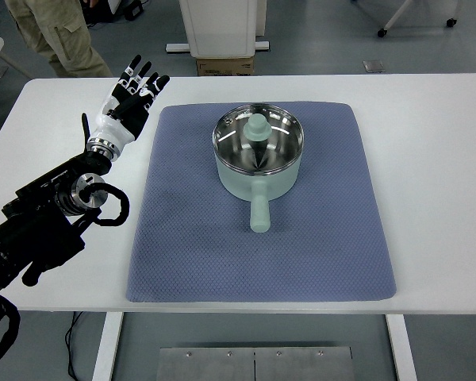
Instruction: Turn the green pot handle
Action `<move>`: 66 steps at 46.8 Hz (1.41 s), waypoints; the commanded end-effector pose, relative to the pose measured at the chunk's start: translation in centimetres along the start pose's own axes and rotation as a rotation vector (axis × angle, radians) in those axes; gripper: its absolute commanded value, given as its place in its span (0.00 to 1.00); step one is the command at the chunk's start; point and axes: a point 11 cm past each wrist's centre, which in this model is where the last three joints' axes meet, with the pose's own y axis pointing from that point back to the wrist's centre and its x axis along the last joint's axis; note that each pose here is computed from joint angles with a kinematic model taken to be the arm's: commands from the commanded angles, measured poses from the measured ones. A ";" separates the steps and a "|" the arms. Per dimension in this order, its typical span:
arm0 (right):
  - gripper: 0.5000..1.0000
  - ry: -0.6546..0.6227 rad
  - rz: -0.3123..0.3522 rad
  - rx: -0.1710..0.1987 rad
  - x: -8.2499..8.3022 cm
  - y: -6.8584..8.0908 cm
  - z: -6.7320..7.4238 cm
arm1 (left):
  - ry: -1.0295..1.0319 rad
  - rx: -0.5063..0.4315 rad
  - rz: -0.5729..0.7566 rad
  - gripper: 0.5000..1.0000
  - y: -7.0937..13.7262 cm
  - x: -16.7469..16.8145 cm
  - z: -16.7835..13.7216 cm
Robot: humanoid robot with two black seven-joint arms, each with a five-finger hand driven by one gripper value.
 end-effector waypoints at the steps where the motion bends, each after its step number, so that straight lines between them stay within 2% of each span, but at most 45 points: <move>1: 1.00 0.000 0.000 0.000 0.0 0.0 0.0 | 0.002 -0.002 0.000 1.00 0.0 0.0 0.0; 66: 1.00 0.000 0.000 0.000 0.0 0.0 0.0 | 0.004 -0.014 0.000 1.00 -0.2 -0.1 0.5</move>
